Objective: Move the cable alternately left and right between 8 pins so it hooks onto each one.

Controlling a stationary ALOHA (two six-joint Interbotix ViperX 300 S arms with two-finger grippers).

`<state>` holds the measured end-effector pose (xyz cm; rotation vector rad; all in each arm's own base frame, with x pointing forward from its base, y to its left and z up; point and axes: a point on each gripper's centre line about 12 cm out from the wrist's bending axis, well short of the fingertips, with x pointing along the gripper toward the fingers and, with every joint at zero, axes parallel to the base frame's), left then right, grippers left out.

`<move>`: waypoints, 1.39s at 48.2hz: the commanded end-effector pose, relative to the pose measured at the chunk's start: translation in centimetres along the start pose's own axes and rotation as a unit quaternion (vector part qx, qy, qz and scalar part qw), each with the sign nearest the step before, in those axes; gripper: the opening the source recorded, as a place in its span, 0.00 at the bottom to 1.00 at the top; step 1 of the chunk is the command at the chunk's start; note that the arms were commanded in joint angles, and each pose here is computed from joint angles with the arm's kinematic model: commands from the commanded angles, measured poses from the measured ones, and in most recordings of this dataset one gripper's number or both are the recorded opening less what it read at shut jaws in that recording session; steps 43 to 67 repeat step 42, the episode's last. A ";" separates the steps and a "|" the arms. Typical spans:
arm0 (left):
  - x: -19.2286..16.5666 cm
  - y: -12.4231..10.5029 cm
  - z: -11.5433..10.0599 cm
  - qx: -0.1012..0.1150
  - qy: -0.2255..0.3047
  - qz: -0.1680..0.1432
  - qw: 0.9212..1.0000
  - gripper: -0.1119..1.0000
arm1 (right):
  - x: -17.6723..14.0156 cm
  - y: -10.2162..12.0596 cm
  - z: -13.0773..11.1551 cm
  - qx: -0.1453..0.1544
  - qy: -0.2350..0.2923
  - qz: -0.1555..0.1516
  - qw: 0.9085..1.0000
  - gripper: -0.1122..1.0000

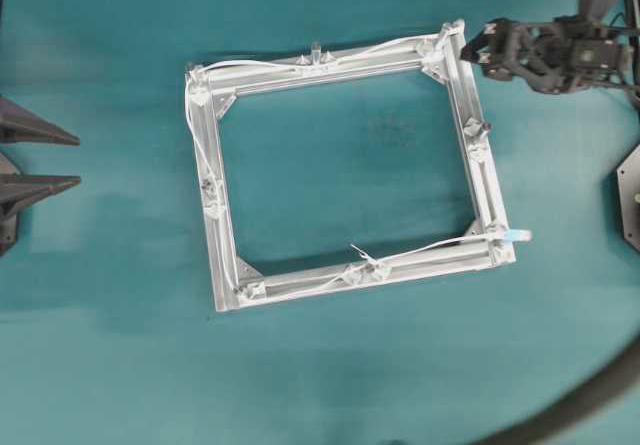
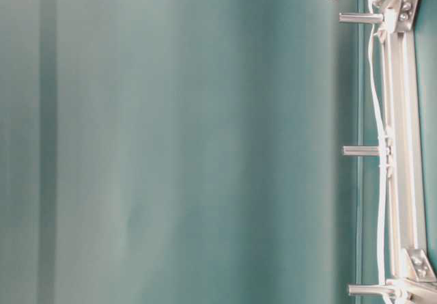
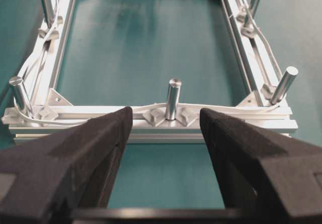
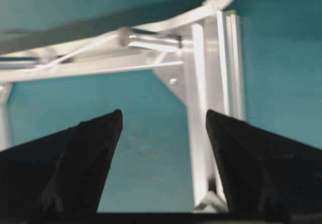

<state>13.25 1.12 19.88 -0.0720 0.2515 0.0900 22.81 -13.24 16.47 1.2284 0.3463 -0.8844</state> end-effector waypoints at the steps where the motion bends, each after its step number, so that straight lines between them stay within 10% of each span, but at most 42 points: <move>1: 0.0 -0.1 0.5 0.000 -0.005 -0.001 1.000 0.71 | -1.4 1.3 0.5 -0.023 -0.015 0.040 0.999 0.76; 16: 0.0 -0.1 0.4 0.000 -0.005 -0.001 1.000 0.71 | -3.8 3.8 0.2 -0.169 -0.038 0.136 0.975 0.74; 25: 0.0 -0.1 0.4 0.000 -0.005 -0.001 1.000 0.71 | -5.2 5.1 -0.8 -0.330 -0.055 0.182 0.925 0.74; 42: 0.0 -0.1 0.4 0.000 -0.005 -0.001 1.000 0.71 | -8.6 6.2 -2.5 -0.436 -0.085 0.282 0.850 0.74; 67: 0.0 -0.1 0.4 0.000 -0.005 -0.001 1.000 0.71 | -8.6 6.2 -2.5 -0.436 -0.085 0.282 0.850 0.74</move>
